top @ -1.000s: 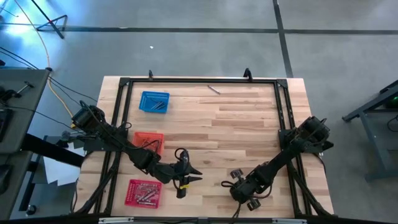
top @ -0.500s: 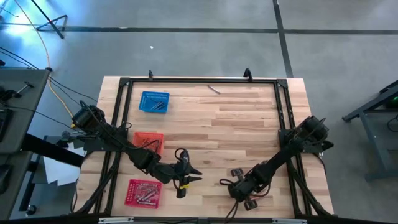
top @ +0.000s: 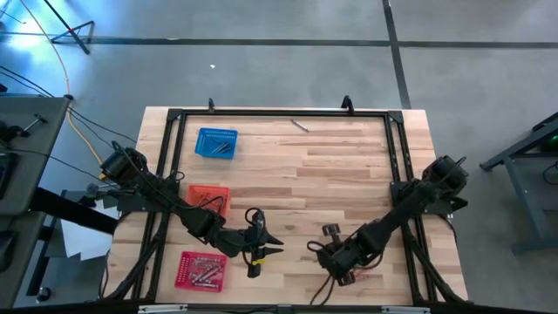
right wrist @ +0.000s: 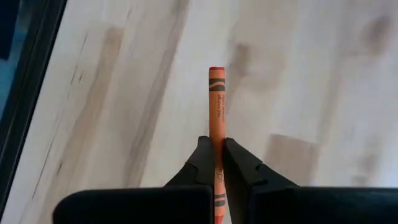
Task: Sort crayons
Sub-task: Put the orange crayon into the orange bin
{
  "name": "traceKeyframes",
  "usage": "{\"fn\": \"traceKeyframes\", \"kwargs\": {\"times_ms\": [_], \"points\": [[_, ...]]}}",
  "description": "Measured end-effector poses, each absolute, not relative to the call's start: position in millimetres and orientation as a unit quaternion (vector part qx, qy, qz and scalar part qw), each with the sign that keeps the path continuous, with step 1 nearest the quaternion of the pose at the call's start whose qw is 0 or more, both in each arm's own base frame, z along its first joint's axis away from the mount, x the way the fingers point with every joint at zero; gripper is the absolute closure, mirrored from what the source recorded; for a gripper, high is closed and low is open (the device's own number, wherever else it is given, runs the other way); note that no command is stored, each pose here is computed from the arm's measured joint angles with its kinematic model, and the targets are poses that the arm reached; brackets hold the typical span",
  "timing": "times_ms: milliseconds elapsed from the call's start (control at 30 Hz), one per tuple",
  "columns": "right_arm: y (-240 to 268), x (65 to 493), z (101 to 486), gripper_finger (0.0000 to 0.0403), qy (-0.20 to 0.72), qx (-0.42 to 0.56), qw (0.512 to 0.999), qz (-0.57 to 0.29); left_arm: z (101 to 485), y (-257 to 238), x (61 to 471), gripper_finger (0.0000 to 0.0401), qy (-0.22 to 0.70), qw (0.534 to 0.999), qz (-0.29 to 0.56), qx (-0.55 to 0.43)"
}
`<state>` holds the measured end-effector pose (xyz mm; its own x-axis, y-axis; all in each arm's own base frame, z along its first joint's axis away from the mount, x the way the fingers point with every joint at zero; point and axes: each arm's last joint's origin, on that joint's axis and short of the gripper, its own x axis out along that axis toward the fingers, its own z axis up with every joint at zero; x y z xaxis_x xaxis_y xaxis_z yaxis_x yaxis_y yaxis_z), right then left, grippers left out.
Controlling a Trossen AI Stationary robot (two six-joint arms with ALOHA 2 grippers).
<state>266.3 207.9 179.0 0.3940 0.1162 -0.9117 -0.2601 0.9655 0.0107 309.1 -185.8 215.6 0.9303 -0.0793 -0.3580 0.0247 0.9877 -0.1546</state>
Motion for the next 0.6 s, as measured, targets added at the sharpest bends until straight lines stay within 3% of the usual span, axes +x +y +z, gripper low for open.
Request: {"fn": "traceKeyframes", "kwargs": {"times_ms": [367,600], "points": [[191,259,245,0.0403,0.388,-0.076,0.917,0.051,218,-186,310,0.0332,0.176,0.981,-0.028,-0.083],[192,272,264,0.0403,0.286,-0.112,0.951,0.048,232,-187,315,0.0332,0.104,0.991,-0.054,-0.062]]}}
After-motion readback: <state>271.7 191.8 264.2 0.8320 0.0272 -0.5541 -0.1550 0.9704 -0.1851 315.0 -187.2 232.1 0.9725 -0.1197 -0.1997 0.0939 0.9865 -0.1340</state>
